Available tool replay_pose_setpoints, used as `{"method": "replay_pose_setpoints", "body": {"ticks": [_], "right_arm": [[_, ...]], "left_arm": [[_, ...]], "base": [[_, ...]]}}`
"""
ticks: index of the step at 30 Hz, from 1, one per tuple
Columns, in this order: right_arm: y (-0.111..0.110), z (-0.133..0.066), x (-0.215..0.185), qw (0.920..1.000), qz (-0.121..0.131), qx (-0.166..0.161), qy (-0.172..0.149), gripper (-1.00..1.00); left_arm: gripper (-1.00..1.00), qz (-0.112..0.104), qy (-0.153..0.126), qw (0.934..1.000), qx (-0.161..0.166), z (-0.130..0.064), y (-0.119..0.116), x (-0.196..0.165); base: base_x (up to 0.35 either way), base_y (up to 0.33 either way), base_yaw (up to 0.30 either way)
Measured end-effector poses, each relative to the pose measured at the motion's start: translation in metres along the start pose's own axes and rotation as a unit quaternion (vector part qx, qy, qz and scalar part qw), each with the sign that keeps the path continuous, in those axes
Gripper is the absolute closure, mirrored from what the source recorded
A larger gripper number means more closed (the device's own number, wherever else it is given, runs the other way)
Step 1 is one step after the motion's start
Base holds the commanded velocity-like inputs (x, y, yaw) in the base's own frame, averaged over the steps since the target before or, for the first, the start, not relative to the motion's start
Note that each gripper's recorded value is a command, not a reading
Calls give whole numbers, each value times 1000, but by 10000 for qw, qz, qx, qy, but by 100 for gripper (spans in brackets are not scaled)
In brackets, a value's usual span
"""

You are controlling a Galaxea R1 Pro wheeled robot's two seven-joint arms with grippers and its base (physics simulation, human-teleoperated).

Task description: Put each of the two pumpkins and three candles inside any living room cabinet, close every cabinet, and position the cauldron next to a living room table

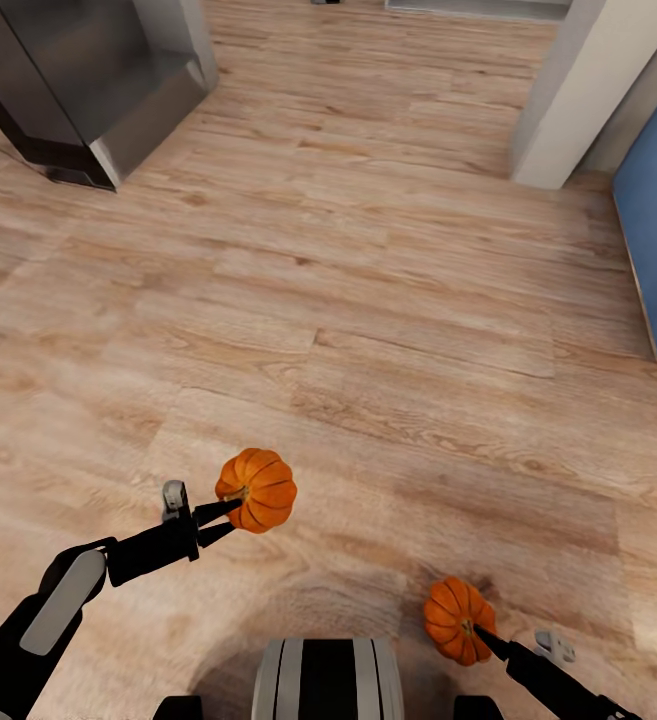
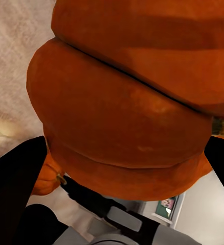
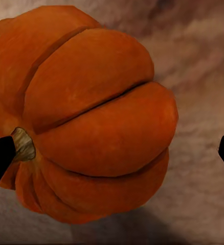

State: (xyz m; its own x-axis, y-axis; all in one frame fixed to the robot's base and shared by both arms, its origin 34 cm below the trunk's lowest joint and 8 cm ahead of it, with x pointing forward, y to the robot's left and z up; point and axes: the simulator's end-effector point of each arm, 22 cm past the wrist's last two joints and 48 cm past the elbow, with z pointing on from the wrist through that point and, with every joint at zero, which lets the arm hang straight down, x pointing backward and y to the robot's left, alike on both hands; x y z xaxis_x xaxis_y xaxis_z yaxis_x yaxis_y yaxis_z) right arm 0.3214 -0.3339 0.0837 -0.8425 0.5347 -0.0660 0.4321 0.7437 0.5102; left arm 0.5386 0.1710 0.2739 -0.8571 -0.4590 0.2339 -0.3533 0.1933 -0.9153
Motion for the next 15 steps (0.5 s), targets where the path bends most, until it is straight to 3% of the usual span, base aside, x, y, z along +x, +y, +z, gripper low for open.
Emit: {"method": "replay_pose_setpoints", "body": {"ticks": [15], "right_arm": [[-7, 2, 9, 9999, 49, 58, 90, -100]], "left_arm": [[100, -114, 15, 9999, -50, 1, 12, 1]], "base": [[0, 0, 0]]}}
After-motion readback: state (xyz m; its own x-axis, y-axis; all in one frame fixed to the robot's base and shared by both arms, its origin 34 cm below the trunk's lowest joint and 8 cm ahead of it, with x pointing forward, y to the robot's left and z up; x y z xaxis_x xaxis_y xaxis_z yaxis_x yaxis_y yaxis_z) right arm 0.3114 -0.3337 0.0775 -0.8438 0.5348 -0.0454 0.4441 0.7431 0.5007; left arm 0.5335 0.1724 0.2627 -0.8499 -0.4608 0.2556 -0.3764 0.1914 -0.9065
